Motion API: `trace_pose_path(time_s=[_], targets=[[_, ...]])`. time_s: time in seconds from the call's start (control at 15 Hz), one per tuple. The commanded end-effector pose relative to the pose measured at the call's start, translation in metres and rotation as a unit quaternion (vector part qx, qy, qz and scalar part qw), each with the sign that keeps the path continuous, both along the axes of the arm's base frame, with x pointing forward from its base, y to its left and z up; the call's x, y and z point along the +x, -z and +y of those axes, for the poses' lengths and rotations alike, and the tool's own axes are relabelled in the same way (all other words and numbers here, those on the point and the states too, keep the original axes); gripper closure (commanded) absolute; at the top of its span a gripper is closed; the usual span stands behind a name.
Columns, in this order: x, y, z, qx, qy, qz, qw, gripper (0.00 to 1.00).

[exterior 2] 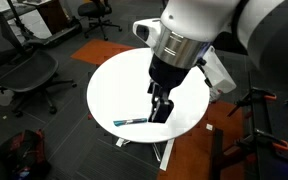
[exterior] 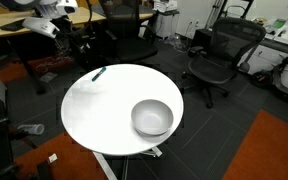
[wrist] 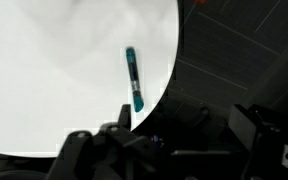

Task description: Place the green marker inside the grey bowl on the table

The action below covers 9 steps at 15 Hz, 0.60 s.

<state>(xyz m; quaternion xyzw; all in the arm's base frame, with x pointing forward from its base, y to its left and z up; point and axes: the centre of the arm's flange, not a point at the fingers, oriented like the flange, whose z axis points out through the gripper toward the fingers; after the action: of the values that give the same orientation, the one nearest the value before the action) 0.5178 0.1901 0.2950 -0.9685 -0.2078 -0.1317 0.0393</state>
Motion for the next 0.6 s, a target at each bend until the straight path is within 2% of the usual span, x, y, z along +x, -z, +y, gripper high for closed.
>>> trace_pose_path(time_s=[0.0,0.53], targets=[[0.034,0.014,-0.004,-0.005,-0.019,-0.003,0.9998,0.0],[0.07,0.05,-0.013,-0.036,-0.028,0.005,0.9989,0.0]])
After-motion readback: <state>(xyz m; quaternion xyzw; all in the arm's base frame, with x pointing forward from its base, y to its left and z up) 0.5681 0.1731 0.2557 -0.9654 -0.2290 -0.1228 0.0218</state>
